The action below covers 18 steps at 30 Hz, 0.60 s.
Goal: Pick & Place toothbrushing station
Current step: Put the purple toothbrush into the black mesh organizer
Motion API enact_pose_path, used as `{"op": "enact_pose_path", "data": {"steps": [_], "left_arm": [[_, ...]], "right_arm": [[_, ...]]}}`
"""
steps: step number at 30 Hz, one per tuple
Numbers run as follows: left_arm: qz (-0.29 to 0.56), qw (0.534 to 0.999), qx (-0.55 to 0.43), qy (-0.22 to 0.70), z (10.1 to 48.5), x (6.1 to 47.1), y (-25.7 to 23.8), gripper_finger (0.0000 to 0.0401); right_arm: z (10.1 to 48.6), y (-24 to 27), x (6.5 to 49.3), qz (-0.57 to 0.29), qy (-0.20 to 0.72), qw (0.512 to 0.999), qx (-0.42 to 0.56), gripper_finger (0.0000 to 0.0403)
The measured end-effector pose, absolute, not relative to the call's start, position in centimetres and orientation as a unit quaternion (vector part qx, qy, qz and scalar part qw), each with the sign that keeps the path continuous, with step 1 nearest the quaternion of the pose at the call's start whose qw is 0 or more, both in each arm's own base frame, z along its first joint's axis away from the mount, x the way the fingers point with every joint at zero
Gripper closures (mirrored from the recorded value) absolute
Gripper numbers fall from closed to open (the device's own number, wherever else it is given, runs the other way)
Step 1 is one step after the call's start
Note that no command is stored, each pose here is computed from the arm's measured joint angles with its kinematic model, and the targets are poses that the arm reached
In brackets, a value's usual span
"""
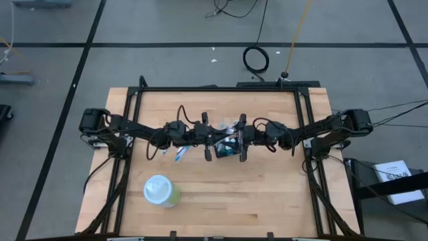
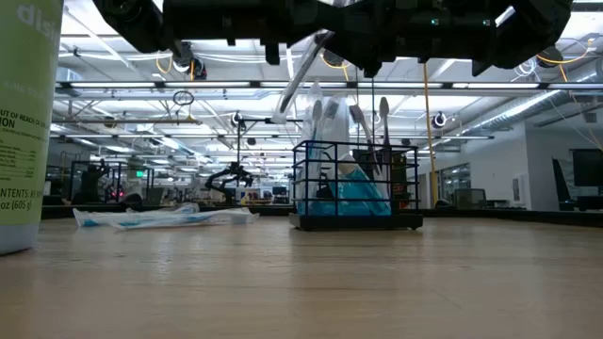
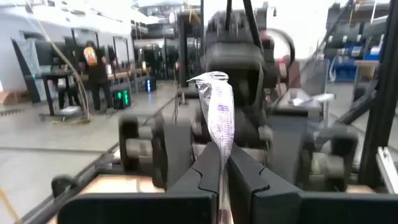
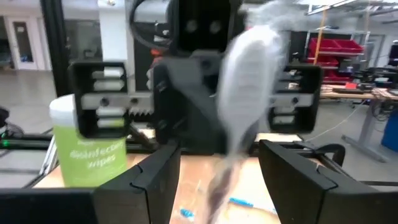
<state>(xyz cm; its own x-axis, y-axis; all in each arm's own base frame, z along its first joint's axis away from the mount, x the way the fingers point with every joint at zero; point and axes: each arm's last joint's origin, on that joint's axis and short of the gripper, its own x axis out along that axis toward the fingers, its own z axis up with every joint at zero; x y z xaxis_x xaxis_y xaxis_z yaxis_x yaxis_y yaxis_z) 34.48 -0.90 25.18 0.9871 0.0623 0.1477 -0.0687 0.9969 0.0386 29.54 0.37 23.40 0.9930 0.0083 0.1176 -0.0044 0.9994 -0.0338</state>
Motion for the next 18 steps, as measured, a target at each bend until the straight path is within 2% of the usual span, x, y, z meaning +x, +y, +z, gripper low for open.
{"op": "enact_pose_path", "data": {"steps": [10, 18], "left_arm": [[0.034, 0.996, 0.032, -0.07, 25.28, 34.43, -0.86, 0.0395], [0.034, 0.997, 0.033, -0.065, 25.17, 34.46, -0.86, 0.0391]], "right_arm": [[23.31, 0.22, 29.16, 0.002, -0.049, 0.999, -0.015, 0.0199], [23.61, 0.19, 28.98, 0.002, -0.052, 0.998, -0.023, 0.0268]]}}
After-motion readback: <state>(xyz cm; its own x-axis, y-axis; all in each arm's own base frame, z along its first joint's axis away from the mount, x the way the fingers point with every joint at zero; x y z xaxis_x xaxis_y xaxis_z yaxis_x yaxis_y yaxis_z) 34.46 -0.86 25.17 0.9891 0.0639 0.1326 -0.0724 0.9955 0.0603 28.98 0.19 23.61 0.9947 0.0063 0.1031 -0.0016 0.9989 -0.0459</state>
